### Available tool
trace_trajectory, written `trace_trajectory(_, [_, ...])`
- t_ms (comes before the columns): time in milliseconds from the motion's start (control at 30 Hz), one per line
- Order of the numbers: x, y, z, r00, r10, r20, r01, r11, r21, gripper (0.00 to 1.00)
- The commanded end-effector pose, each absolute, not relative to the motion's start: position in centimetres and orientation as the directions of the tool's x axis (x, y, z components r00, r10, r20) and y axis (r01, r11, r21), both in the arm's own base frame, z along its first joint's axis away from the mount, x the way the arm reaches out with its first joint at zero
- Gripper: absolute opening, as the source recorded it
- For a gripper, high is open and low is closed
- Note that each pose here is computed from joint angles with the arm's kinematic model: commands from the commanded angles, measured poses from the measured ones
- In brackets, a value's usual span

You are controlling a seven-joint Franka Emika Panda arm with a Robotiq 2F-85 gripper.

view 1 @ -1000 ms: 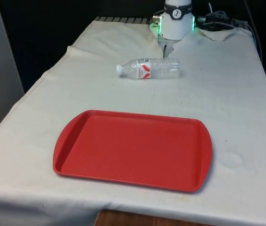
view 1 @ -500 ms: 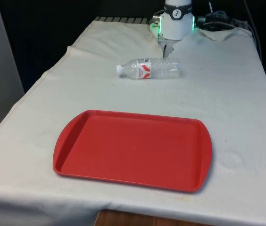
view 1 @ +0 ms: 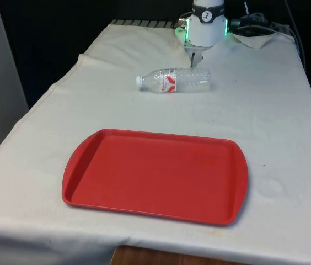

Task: Place the bottle upright on the tray.

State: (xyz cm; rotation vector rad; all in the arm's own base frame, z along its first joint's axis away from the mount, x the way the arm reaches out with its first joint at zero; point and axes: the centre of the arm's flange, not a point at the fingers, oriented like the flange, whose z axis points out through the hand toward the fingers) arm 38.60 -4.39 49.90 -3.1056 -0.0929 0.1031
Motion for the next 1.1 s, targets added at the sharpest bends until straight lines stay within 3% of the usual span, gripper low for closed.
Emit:
trace_trajectory(0, [38.6, -4.4, 49.9, 0.996, 0.061, -0.065, 0.059, -0.998, -0.034, 1.0])
trace_trajectory(1067, [38.5, -6.9, 43.8, 0.992, 0.067, -0.106, 0.065, -0.998, -0.026, 1.0])
